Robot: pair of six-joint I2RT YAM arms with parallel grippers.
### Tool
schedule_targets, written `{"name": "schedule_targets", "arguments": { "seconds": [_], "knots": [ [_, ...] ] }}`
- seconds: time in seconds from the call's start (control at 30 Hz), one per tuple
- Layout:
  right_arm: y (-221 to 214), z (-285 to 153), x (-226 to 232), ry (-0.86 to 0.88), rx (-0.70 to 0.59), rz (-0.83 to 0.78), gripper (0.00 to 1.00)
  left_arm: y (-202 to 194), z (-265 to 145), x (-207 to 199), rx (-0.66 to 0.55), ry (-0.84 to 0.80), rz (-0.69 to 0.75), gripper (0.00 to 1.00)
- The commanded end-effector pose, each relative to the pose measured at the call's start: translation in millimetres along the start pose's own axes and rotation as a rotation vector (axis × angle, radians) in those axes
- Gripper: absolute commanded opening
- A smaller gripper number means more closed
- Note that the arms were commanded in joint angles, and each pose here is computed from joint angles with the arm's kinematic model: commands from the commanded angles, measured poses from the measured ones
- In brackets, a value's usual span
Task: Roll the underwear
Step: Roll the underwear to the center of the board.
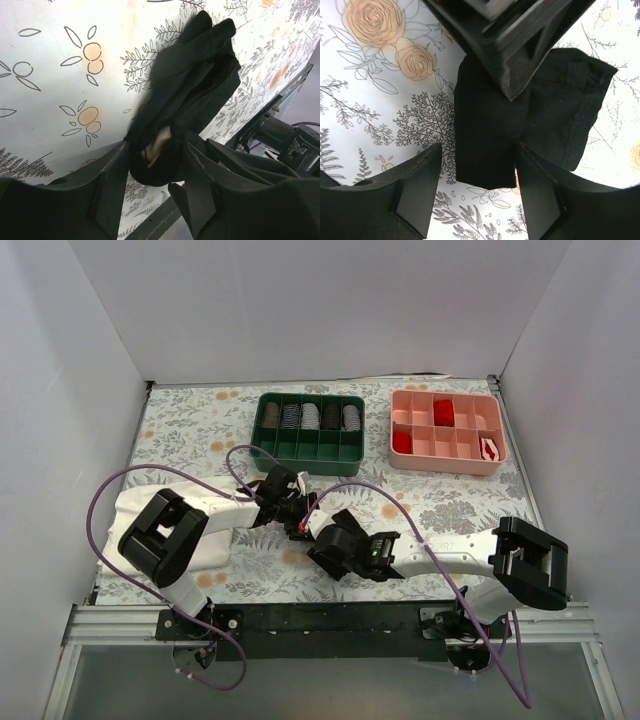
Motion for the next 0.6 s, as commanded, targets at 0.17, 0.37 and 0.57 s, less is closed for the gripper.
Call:
{"name": "schedule_targets", "arguments": {
  "seconds": [0.17, 0.37, 0.57],
  "knots": [
    [-15.4, 8.4, -7.2, -0.151, -0.044, 0.04, 0.65, -40.1, 8.3, 43.7, 0.155, 0.232, -0.031, 0.46],
    [-22.8, 16.2, -6.3, -0.146, -0.034, 0.031, 0.61, -41.5, 8.3, 44.2, 0.161, 0.229, -0.031, 0.46],
    [-13.8, 9.7, -7.4, -0.143, -0.079, 0.048, 0.64, -43.2, 7.1, 45.3, 0.162, 0.232, -0.033, 0.46]
  ]
}}
Point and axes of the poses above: each gripper's point midway between its finger pads, its own z axis out along the fingers, its own x axis along the line the jaws close on, y = z × x, the point moved 7 cm from there along -z, back along the fingers, and after that the axes turned 13 degrees about z, right-handed, at the moved point
